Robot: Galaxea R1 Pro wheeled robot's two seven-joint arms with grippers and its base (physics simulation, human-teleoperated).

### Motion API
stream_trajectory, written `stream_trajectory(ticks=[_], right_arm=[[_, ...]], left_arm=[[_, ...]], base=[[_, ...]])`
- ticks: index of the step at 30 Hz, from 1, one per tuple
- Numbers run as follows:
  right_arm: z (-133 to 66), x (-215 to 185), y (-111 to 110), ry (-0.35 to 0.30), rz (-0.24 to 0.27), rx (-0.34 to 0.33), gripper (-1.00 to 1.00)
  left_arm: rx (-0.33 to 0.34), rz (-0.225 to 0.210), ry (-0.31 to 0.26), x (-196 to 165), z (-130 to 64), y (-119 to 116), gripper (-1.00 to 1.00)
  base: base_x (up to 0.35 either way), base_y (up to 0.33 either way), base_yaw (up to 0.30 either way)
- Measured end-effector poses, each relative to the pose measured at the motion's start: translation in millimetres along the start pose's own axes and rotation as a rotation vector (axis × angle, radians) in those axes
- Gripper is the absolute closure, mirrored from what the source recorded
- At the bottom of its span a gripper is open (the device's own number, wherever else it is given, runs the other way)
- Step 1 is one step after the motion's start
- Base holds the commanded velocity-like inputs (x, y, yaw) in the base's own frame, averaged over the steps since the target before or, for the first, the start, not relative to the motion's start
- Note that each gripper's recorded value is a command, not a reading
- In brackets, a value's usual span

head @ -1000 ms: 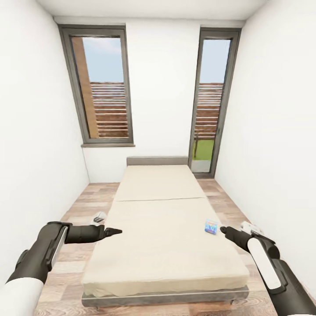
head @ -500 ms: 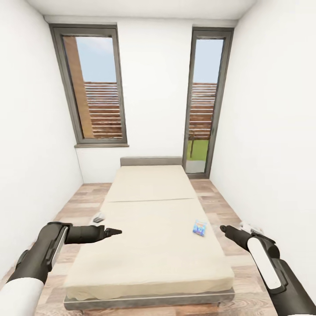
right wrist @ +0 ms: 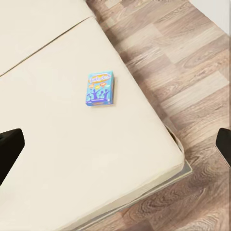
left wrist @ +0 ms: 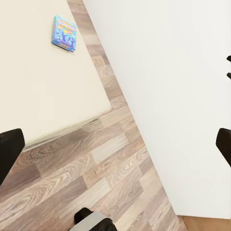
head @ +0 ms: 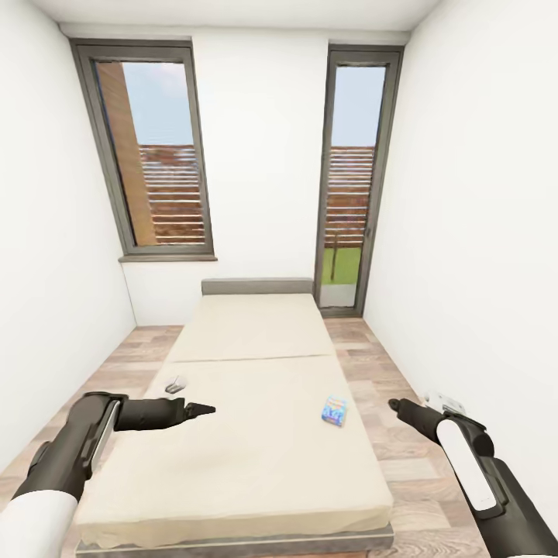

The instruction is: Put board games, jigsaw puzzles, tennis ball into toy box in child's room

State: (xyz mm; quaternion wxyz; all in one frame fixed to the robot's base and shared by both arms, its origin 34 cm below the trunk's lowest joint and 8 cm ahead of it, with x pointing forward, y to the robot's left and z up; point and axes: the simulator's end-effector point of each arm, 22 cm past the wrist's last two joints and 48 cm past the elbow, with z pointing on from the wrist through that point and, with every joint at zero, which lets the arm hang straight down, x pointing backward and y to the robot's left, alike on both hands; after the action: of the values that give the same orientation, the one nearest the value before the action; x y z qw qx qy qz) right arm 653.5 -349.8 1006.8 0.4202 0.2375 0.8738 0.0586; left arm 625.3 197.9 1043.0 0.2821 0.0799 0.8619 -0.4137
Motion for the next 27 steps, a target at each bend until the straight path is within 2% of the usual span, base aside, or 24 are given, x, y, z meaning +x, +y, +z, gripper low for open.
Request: stream_trajectory(ticks=[27], right_arm=[[1.3, 2.5, -0.3, 0.006, 0.003, 0.000, -1.00]], left_arm=[[0.002, 0.000, 0.001, 0.5, 1.2, -0.7, -1.00]], base=[[0.137, -0.286, 0.000]])
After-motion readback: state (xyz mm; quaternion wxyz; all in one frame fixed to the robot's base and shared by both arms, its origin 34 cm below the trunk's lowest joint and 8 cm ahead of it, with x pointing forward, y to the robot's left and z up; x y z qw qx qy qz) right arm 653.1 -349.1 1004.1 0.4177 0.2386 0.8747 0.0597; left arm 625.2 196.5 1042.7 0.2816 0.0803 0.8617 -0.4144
